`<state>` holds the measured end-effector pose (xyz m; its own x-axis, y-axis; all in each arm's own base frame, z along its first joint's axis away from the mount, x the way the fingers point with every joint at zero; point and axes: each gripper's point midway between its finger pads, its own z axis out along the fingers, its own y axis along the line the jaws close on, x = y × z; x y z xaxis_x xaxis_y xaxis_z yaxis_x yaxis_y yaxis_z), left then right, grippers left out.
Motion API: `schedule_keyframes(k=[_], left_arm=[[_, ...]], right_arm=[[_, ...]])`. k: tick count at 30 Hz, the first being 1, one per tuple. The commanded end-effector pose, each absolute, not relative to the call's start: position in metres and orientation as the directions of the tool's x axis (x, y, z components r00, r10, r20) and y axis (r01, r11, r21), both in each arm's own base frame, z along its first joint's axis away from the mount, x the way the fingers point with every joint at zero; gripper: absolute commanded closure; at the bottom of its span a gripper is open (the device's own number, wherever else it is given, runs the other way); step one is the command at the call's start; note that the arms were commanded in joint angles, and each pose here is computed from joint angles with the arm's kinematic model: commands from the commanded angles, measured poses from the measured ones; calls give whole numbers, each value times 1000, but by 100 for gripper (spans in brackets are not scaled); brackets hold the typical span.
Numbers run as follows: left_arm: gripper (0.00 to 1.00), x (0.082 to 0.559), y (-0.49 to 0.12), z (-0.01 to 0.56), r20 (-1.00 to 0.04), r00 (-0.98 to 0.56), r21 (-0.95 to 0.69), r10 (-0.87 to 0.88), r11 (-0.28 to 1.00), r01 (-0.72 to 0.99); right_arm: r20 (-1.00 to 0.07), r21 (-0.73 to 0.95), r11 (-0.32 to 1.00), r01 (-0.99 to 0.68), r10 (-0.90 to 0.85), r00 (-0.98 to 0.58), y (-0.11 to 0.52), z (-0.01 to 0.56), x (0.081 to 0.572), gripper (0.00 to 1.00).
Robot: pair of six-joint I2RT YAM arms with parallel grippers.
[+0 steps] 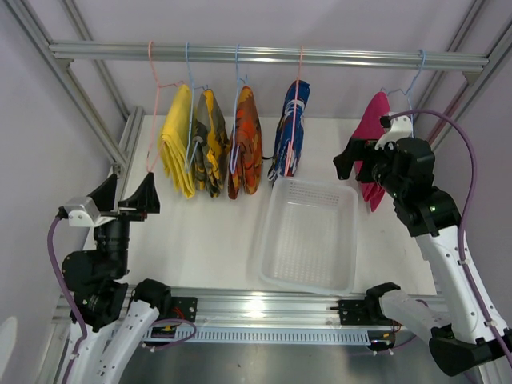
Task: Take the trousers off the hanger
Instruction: Pick up the hanger from the clothesline.
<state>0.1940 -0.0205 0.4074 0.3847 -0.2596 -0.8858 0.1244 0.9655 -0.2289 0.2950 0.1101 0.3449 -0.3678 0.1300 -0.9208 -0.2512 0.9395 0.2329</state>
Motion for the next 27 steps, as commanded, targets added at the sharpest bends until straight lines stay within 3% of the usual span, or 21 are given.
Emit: schedule_keyframes(k=[1,5,9,13,17,21,27], left_arm=[[1,186,-11,424,-826,475,-282,-305,952,121],[1,183,-13,424,-818,482,-284,-315,949,139],[1,181,-24,424,-815,471,-274,-338,941,200],[1,185,-27,417,-843,439,-247,-311,949,196],[1,183,-48,418,-857,412,-196,-309,935,295],[0,184,-63,417,-867,374,-188,-330,911,366],[1,187,-76,413,-880,340,-175,-331,892,416]], right_arm=[[-949,196,959,-205,132,-286,98,381,278,1],[-960,158,973,-166,112,-257,87,387,269,0],[-989,117,993,2,117,-96,41,412,251,0],[-996,82,985,151,87,-26,5,426,237,0],[-996,93,947,308,89,27,-26,441,226,0],[-988,135,935,327,104,111,-31,465,224,0],[-989,129,952,278,104,102,-15,480,246,0]])
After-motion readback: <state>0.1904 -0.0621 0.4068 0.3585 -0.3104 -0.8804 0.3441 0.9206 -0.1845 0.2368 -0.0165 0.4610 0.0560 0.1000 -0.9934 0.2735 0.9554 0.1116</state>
